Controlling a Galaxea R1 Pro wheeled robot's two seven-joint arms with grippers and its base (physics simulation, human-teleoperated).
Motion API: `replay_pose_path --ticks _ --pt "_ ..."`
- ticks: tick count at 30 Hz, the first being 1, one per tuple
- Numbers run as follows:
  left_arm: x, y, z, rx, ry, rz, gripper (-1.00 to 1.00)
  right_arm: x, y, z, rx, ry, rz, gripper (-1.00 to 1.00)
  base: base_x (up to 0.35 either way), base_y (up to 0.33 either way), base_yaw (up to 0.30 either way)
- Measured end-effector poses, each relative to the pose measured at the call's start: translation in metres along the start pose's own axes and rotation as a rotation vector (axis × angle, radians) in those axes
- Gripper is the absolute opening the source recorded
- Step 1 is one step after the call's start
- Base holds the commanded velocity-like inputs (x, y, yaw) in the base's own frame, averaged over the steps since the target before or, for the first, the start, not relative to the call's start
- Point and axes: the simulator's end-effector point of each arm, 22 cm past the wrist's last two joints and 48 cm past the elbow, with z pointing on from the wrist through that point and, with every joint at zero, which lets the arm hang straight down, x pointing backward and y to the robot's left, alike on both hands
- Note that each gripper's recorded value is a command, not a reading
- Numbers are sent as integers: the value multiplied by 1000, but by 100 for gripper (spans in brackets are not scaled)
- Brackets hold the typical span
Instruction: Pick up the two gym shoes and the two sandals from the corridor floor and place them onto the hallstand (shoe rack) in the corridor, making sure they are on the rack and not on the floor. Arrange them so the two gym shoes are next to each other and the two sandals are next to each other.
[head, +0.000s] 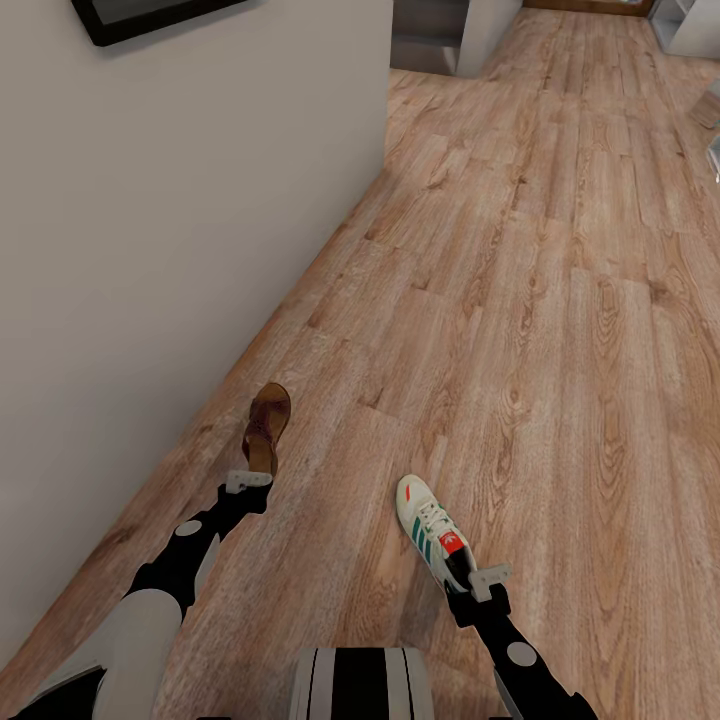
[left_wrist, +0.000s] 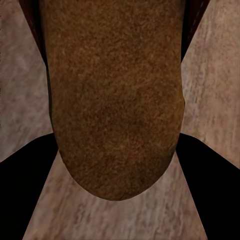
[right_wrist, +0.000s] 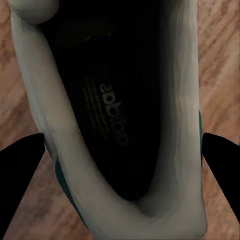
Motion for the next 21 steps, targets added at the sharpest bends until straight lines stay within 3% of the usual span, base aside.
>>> replay_pose_path --ticks 21 --pt "-33 1 -18 -9 -48 6 -100 -36 -7 -11 14 -68 -5 -100 0 0 0"
